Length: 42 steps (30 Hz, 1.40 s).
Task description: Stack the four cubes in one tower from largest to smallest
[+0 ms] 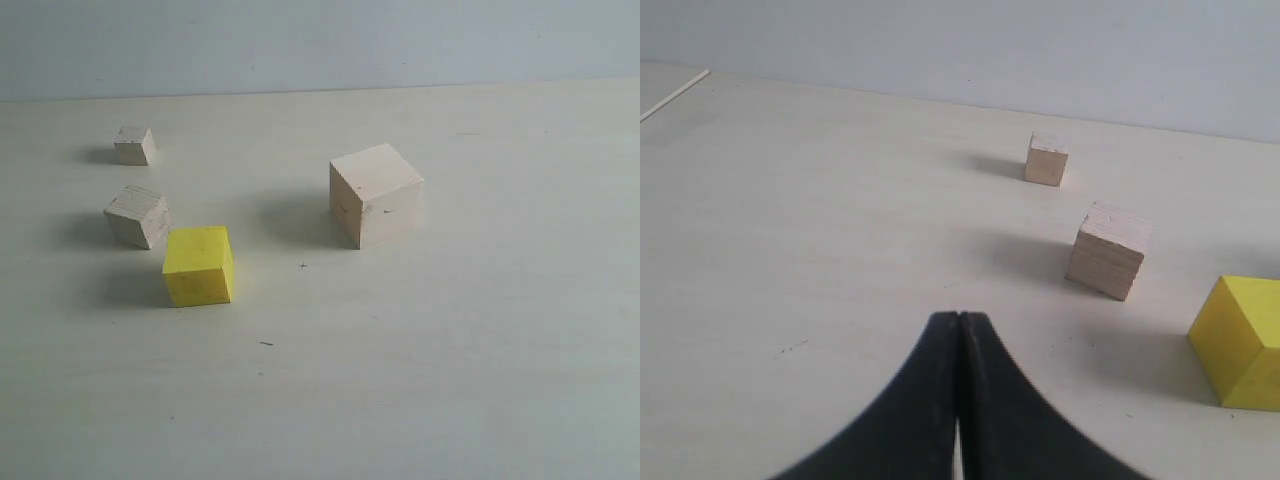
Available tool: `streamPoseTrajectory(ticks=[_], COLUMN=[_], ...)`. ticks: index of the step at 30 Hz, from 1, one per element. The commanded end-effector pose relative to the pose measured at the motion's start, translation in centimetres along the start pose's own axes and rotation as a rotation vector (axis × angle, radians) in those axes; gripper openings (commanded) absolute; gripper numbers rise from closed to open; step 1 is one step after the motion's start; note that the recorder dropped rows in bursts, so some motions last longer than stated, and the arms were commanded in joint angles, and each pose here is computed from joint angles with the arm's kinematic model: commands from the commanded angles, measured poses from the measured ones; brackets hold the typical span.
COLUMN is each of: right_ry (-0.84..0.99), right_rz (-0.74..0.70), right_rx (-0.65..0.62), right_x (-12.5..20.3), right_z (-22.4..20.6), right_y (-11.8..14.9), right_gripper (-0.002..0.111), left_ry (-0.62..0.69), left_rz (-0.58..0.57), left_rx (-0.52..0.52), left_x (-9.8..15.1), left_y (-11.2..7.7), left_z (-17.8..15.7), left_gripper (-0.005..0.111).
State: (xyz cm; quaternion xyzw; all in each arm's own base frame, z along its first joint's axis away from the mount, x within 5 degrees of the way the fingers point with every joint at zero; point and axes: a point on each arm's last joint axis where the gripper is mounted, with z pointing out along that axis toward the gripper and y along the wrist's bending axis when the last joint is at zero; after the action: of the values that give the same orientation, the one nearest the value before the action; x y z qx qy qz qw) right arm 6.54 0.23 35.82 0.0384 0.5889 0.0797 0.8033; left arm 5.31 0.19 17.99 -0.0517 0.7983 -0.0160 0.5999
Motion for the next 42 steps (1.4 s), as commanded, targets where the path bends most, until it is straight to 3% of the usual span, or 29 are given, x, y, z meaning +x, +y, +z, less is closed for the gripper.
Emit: streamPoseTrajectory(ticks=[1,6,10,13,17,30,35,39,42], right_ry=[0.215,0.551,0.860,0.926,0.963,0.814,0.801,0.862,0.914], right_rz=[0.022,-0.042,-0.099,-0.051,-0.012,0.058,0.170,0.129,0.111], right_rx=[-0.031,-0.180,-0.396,-0.437,-0.425,-0.375,-0.351,-0.375,-0.385], right_x=[0.7,3.4,6.8,8.0,8.9,8.2,8.1,8.9,9.7], right_z=[2.9,5.0,4.9,5.4,6.1,7.5,7.8,7.7,7.8], right_y=[0.5,2.6,5.0,5.8,6.1,6.2,6.5,6.6,6.8], right_gripper=[0.000,0.000,0.000,0.000,0.000,0.000,0.000,0.015,0.044], left_ry=[-0.015,-0.015,-0.015,-0.015,-0.015,-0.015,-0.015,-0.015,-0.015], left_rz=[-0.002,-0.002,-0.002,-0.002,-0.002,-0.002,-0.002,-0.002,-0.002], left_rx=[0.008,0.008,0.008,0.008,0.008,0.008,0.008,0.008,0.008], left_x=[-0.1,-0.1,-0.1,-0.1,-0.1,-0.1,-0.1,-0.1,-0.1], left_y=[-0.1,-0.1,-0.1,-0.1,-0.1,-0.1,-0.1,-0.1,-0.1], left_z=[0.0,0.0,0.0,0.0,0.0,0.0,0.0,0.0,0.0], left_gripper=[0.000,0.000,0.000,0.000,0.000,0.000,0.000,0.000,0.000])
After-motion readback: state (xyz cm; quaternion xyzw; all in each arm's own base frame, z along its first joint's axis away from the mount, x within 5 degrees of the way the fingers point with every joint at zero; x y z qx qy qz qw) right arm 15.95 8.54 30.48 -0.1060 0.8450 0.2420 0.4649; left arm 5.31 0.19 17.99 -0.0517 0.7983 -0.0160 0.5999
